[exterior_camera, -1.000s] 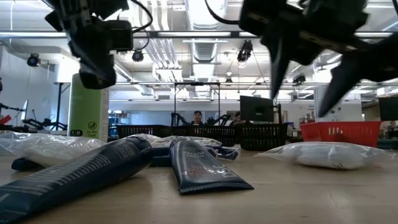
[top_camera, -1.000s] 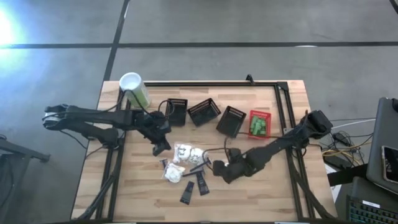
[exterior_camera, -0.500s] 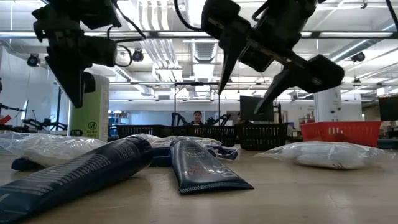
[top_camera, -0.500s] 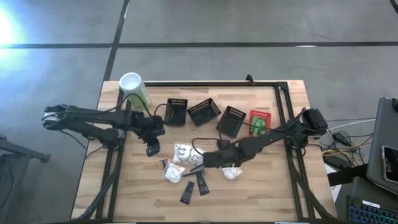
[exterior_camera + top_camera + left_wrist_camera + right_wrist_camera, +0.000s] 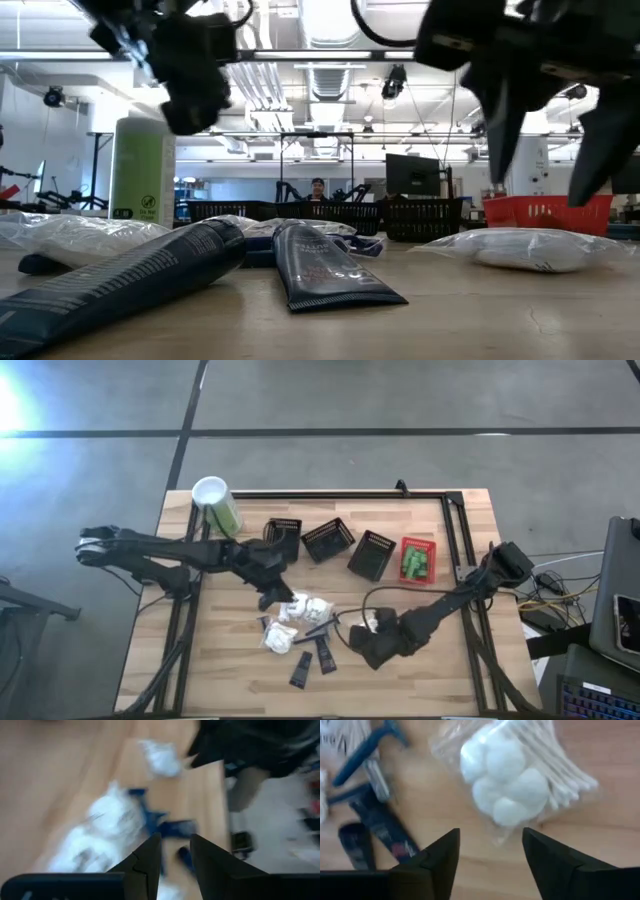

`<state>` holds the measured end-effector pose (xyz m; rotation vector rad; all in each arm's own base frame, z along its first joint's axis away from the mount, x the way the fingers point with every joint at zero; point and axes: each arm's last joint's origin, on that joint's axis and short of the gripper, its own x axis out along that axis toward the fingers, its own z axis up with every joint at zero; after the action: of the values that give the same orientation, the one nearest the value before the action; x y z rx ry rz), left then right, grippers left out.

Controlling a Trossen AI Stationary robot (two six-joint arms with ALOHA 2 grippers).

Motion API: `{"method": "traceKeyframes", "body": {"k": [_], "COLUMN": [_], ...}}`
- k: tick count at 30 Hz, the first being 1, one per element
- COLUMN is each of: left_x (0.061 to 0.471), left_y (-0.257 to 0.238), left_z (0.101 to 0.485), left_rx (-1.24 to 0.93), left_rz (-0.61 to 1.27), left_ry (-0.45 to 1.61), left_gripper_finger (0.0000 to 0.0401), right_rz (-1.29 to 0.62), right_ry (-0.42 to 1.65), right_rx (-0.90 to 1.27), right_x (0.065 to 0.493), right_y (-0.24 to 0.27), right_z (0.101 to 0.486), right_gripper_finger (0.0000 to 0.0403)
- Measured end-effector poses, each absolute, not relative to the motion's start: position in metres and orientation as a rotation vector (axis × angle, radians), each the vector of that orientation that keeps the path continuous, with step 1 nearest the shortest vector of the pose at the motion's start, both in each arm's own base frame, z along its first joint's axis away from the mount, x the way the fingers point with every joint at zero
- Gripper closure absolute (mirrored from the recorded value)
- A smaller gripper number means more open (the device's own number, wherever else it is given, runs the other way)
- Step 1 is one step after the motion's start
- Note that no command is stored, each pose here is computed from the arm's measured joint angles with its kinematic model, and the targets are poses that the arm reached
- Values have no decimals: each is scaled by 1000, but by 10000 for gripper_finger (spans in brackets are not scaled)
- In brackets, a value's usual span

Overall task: Pick & Place Travel size toiletries
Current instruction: Put the cotton pack into the left black bin

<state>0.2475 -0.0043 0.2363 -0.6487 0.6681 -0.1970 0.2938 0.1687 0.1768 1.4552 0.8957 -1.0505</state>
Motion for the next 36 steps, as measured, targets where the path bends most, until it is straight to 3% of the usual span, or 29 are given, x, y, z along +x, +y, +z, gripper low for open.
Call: {"method": "traceKeyframes", "body": {"k": [7, 11, 16, 21, 26, 36], "left_x": [257, 235, 220, 232, 241, 257], "left_y": [-5, -2, 5, 7, 17, 26], "left_z": [220, 219, 221, 219, 203, 163], "left_rx": [-639, -540, -412, -419, -409, -365], "left_rz": [-208, -66, 184, 149, 132, 16], "left_ry": [863, 1006, 1037, 948, 1005, 1155], "left_gripper_finger": [293, 293, 288, 262, 245, 243], "right_rz": [-1028, -940, -938, -783, -673, -616], "right_ry": [780, 762, 752, 727, 674, 664], "right_rx": [1507, 1481, 1431, 1432, 1439, 1422], "right_x": [301, 313, 315, 332, 348, 355], "right_y": [160, 158, 152, 144, 128, 120], "right_z": [170, 180, 179, 185, 192, 195], "right_gripper_finger": [250, 255, 226, 182, 151, 162]}}
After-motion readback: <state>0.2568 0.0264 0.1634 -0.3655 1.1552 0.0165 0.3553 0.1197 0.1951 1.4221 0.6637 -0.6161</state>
